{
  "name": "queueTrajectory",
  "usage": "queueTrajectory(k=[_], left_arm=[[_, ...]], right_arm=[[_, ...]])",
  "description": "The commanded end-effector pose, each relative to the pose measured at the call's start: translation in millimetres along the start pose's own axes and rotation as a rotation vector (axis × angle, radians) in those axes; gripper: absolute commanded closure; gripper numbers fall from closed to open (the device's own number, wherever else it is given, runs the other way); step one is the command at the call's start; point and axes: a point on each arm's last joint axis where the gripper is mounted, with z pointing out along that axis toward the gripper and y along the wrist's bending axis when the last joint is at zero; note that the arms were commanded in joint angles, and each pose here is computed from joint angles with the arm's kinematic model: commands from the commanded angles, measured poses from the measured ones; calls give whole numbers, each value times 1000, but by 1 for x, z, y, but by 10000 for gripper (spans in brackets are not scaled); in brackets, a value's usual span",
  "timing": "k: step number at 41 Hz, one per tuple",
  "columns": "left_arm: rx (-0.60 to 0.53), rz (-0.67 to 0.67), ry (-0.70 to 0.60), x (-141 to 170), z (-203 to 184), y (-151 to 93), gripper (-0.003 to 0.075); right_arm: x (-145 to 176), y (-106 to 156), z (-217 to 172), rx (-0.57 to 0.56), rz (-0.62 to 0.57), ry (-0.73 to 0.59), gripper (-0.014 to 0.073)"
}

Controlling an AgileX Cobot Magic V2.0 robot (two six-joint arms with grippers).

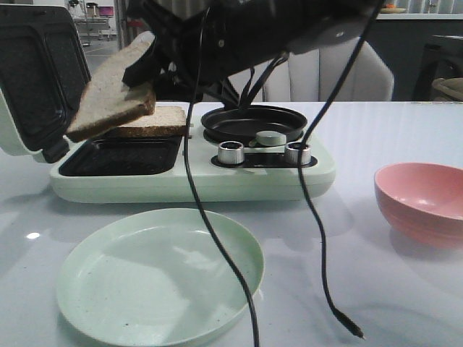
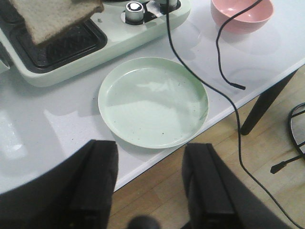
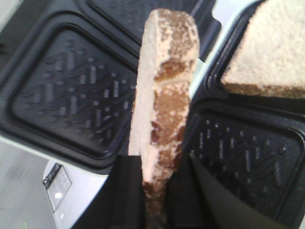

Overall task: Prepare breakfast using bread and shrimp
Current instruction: 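Carry the bread with the right gripper and lay it on the nearer waffle plate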

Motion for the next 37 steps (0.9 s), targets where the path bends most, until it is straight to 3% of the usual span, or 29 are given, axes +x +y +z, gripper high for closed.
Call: queueTrajectory(k=[1,6,9,15,23,32,37], left_arm=[[24,1,-85,-12,-5,-3,338],[24,1,-85,-12,-5,-3,338],[24,1,-85,-12,-5,-3,338],[24,1,-85,-12,-5,-3,338],[24,1,-85,-12,-5,-3,338],[24,1,-85,-12,-5,-3,338],[24,1,-85,-12,-5,-3,338]], right_arm=[[-19,27,-5,-120,-14,-45,407],[-18,22,-3,-93,-17,-45,68],[-19,20,-4,-71,-27,-51,-6],[-27,25,-14,-15,-108,-61,32],[-44,51,-46,72,-251,-73,57],[-57,97,-107,141,-380,-29,57],[-54,112,-148,265,-440,34,57]])
